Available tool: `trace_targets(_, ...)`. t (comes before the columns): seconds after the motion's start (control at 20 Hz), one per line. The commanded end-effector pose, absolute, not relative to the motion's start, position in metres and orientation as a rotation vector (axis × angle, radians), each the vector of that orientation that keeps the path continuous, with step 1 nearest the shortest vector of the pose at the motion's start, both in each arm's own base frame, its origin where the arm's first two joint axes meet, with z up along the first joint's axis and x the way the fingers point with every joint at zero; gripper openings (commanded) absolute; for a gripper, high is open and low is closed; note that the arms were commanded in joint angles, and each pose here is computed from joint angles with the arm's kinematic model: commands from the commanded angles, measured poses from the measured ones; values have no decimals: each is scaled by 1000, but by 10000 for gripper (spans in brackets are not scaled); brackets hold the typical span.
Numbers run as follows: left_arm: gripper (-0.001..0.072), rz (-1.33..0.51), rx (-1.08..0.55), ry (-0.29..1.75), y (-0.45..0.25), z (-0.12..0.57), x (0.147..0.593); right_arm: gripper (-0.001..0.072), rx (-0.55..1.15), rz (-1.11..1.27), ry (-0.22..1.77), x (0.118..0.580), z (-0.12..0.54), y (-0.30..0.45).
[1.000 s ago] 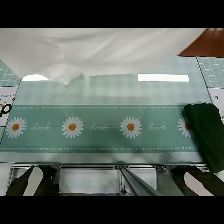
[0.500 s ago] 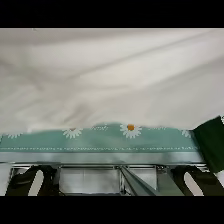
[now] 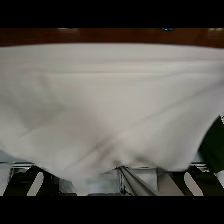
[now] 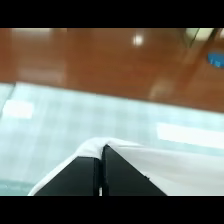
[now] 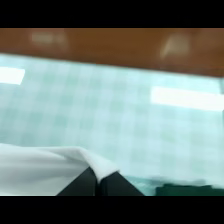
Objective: Fold the shirts.
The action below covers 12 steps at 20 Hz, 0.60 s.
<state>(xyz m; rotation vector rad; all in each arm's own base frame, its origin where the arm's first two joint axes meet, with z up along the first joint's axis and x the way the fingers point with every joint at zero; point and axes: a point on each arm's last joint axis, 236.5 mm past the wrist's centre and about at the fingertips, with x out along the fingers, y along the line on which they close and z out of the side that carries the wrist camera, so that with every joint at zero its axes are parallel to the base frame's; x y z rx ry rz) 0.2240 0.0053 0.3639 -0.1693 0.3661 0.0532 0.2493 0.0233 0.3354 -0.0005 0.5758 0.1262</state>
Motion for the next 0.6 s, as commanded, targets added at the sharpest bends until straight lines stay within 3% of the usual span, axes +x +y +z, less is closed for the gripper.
trace_targets(0.0, 15, 18, -242, 583, -4, 275, 308, 24, 74, 234, 761, 317, 249, 42)
trace_targets(0.3, 16, -113, -358, 918, -34, 100, 452, 24, 273, 335, 1005, 444, 97, 64)
trace_targets(0.55, 16, -45, -508, 1090, -20, -20, 519, 24, 365, 250, 1038, 524, 13, 50)
